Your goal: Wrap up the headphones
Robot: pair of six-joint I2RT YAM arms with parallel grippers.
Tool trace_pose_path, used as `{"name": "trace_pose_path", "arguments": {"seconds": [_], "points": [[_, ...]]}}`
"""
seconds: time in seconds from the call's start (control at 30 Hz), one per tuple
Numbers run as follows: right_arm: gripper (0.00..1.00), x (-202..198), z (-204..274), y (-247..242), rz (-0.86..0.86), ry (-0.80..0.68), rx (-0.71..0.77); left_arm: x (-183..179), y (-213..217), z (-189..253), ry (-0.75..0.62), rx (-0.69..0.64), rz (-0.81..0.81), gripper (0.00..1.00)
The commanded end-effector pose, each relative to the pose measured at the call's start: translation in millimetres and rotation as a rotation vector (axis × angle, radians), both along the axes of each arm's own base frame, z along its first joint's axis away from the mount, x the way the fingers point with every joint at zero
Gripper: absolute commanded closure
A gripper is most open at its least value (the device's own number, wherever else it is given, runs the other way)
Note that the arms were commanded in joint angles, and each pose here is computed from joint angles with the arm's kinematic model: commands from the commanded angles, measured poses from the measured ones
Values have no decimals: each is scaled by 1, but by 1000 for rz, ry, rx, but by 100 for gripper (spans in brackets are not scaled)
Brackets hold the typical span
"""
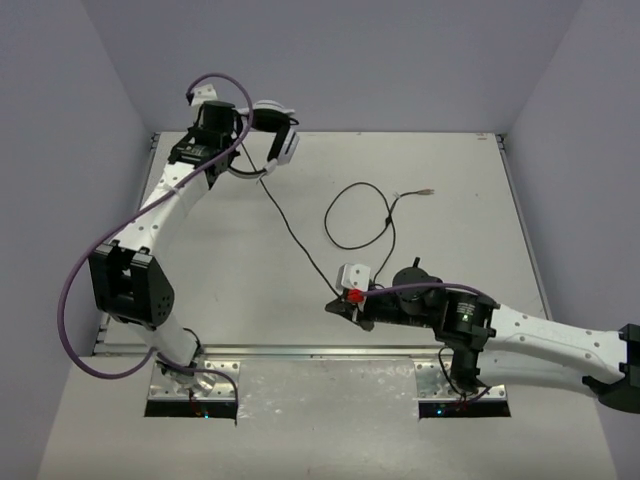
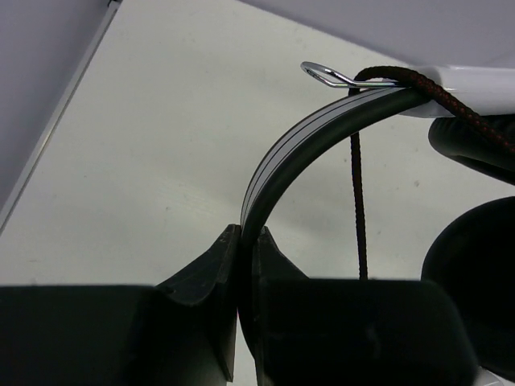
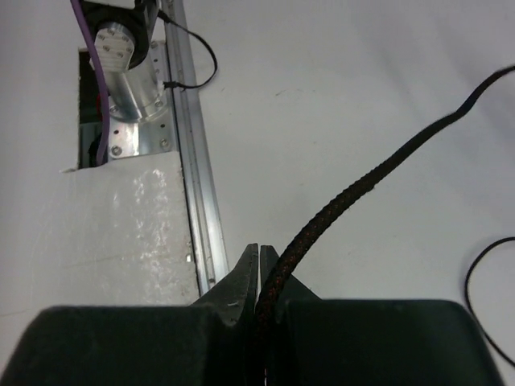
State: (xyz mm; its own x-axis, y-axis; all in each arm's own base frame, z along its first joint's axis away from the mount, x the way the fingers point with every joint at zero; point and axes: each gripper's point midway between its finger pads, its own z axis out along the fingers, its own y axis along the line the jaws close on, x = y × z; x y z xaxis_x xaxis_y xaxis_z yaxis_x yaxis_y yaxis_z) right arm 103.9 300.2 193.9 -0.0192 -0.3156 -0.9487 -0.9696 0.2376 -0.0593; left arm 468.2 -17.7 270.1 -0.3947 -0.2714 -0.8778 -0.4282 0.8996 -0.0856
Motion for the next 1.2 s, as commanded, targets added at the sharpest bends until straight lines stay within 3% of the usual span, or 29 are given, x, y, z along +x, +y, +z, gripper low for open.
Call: {"name": "trace_pose_path", "arguments": {"seconds": [0.0, 0.17, 0.2, 0.37, 0.5, 0.7, 0.8, 1.17], "points": [[99, 21, 44, 1, -54, -155, 3, 13, -21, 31, -155, 32, -66, 100], [99, 61, 107, -4, -194, -370, -28, 1, -58, -38, 24, 169, -221, 100], [99, 65, 136, -5, -211, -408, 8, -2, -70, -47, 35, 205, -268, 100], [99, 93, 187, -13, -315, -544, -49, -25, -113, -90, 105, 347, -448, 100], [99, 120, 223, -41, -430, -584, -30, -37, -139, -102, 96, 360, -563, 100], [99, 147, 241, -66, -519, -600, -48, -75, -193, -98, -16, 352, -863, 100], [99, 152, 247, -78, -558, -605, -11, -87, -193, -76, -120, 371, -866, 100], [99, 184, 268, -130, -718, -582, 101, -124, -222, -47, -235, 325, -1088, 100]]}}
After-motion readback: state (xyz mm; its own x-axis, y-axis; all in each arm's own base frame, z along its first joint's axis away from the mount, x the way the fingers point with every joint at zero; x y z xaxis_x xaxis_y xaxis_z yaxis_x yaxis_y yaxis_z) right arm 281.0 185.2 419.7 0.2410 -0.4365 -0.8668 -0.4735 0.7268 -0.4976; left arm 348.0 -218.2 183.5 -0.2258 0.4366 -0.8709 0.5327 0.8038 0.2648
